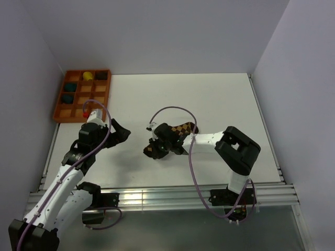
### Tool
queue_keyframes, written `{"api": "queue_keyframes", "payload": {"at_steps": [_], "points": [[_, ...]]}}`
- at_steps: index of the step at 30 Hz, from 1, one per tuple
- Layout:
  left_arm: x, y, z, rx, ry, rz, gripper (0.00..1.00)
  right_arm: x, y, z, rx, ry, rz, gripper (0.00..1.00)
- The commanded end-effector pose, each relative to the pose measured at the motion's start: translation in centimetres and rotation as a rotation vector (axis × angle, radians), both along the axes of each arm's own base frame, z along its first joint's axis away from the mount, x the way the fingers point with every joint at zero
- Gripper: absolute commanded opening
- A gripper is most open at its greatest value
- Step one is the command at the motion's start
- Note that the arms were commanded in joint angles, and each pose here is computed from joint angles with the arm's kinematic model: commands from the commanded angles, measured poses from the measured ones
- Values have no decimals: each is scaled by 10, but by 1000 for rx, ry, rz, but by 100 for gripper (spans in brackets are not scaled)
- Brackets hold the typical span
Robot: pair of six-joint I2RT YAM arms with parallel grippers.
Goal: Roll the socks
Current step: Roll the sock at the center of the board.
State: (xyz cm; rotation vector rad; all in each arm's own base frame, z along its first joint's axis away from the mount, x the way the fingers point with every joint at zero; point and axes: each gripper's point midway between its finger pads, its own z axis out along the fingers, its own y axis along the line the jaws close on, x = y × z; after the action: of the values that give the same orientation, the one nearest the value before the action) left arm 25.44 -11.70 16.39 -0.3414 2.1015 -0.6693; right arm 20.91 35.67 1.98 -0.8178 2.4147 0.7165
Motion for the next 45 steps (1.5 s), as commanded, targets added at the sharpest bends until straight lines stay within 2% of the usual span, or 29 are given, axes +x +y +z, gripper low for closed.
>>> {"api": "queue_keyframes", "payload": {"at_steps": [1, 7, 12, 18, 24, 38, 45], "points": [[6, -12, 3, -44, -14, 17, 96, -9, -2, -7, 88, 186, -39, 0], [0, -45, -13, -80, 37, -34, 92, -11, -2, -9, 188, 325, -73, 0], [-5, -60, -34, -68, 81, -4, 88, -9, -4, -6, 313, 463, -113, 0], [-15, -76, -60, -81, 131, 30, 72, -6, -7, -14, 317, 529, -147, 0], [-22, -87, -83, -122, 186, 43, 49, -4, -10, -17, 307, 533, -158, 0], [-16, -91, -97, -167, 203, 94, 47, 3, -14, -14, 274, 461, -154, 0], [-17, -92, -117, -136, 261, 115, 40, 5, -14, -10, 267, 432, -150, 0]]}}
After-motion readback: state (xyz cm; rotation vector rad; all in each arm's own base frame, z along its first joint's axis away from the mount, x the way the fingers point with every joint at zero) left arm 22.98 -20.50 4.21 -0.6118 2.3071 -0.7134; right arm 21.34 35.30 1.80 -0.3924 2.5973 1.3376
